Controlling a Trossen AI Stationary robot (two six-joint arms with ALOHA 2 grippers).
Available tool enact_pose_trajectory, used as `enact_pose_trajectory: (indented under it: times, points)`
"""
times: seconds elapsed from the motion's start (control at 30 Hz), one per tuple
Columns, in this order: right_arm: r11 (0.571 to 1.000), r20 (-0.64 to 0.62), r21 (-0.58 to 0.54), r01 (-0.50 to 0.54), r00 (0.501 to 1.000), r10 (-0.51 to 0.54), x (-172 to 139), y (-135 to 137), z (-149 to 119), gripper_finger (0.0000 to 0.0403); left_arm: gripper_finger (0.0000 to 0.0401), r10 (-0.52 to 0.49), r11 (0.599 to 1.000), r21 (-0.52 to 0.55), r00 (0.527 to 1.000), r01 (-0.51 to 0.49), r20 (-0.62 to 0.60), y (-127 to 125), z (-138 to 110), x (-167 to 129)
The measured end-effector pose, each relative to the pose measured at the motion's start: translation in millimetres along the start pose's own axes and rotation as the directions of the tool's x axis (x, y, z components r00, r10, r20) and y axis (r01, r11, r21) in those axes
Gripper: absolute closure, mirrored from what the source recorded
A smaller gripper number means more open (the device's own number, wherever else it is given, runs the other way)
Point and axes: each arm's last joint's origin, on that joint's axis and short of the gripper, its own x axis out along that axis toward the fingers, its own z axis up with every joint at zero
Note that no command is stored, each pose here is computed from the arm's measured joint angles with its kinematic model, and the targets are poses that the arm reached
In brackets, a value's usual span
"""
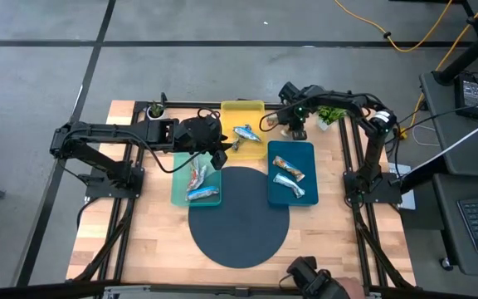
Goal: Pick and place Granola Bars by type
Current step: Put the orange granola bar into the blue bin
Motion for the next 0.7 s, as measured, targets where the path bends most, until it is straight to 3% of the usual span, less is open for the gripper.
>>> enact_pose_trajectory:
  times: [0.23, 0.43, 0.7]
  points:
    - [0.997, 0.035, 0.008, 0.082, 0.996, -0.083, -46.8, 0.8, 2.4, 0.033, 0.0258, 0.0, 1.0, 0.0, 1.0, 0.0, 0.0, 0.0, 0.0, 0.0]
    - [0.982, 0.095, 0.125, 0.144, 0.983, -0.156, -111.2, 13.3, -1.7, 0.0331, 0.0258, 0.0, 1.0, 0.0, 1.0, 0.0, 0.0, -0.1, 0.0, 0.0]
    - [0.952, 0.34, 0.281, 0.121, 0.915, -0.217, -188.0, 49.5, -19.9, 0.0331, 0.0258, 0.002, 1.0, 0.0, 1.0, -0.002, 0.001, 0.0, 0.0, 0.0]
